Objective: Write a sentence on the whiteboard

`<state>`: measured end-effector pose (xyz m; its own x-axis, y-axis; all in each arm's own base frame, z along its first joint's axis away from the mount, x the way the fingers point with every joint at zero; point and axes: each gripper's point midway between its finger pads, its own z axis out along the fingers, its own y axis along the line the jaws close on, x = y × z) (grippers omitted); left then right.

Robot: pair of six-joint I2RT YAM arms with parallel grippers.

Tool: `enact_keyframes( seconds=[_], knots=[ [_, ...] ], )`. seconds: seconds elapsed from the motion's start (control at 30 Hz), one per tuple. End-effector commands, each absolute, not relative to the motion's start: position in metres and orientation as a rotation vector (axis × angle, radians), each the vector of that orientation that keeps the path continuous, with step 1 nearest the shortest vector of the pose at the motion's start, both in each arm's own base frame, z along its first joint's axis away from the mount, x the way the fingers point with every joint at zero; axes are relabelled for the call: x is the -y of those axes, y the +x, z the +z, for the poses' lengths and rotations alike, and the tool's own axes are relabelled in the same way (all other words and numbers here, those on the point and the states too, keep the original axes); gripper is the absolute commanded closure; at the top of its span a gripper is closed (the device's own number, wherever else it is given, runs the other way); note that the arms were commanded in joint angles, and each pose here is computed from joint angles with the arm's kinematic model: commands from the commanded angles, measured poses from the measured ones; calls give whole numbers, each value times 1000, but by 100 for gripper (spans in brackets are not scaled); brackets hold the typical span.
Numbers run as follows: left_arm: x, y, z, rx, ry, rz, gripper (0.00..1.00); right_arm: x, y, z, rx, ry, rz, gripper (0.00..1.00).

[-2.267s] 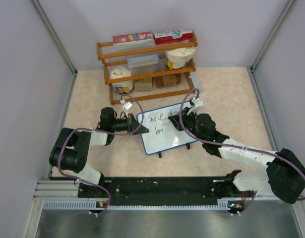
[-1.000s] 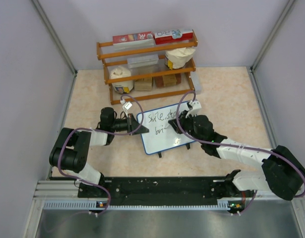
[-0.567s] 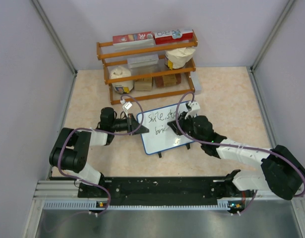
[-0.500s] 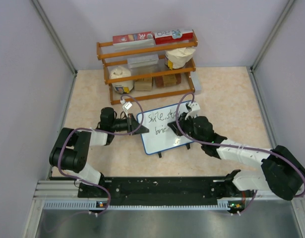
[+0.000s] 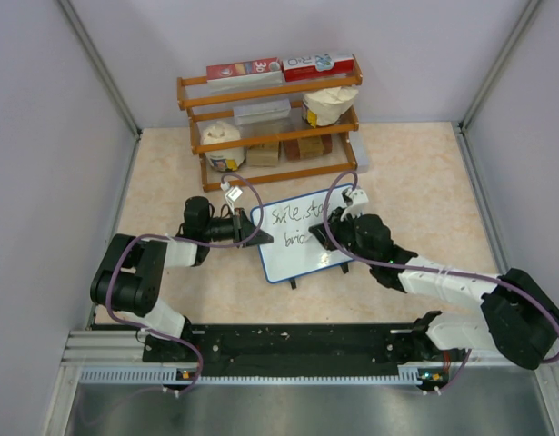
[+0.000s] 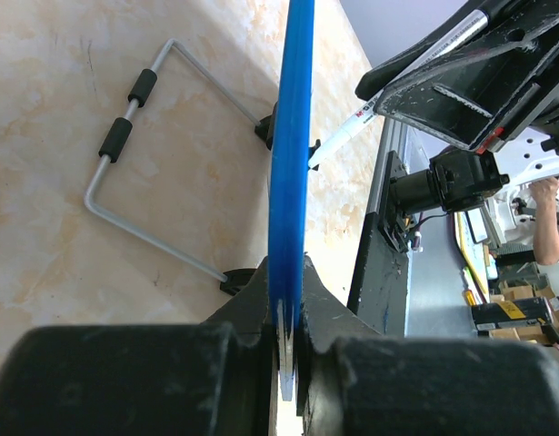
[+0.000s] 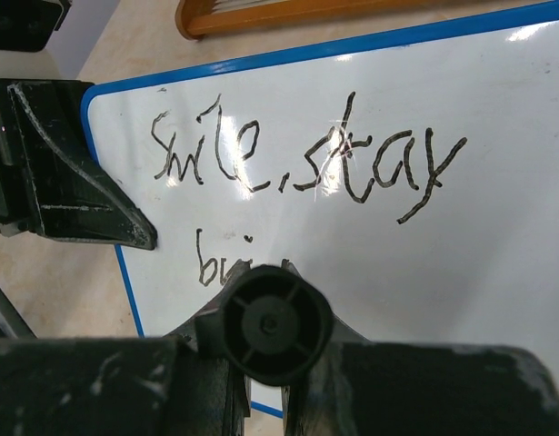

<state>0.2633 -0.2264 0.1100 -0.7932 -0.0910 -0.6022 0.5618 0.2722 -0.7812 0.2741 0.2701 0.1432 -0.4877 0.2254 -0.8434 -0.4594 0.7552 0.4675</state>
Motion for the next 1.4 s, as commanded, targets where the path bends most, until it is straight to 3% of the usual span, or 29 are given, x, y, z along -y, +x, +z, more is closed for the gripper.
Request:
enact_keyframes(
  seconds=[0.0,0.5,1.37],
  knots=[
    [222,271,93,-2044,377,-1482,100,-256,291,153,-1898,-124,715,100],
    [222,271,93,-2044,377,-1485,100,-257,301,174,-1851,-94,722,100],
    [222,271,93,-2042,378,-1482,100,-256,273,129,-1966,-186,760,100]
  ],
)
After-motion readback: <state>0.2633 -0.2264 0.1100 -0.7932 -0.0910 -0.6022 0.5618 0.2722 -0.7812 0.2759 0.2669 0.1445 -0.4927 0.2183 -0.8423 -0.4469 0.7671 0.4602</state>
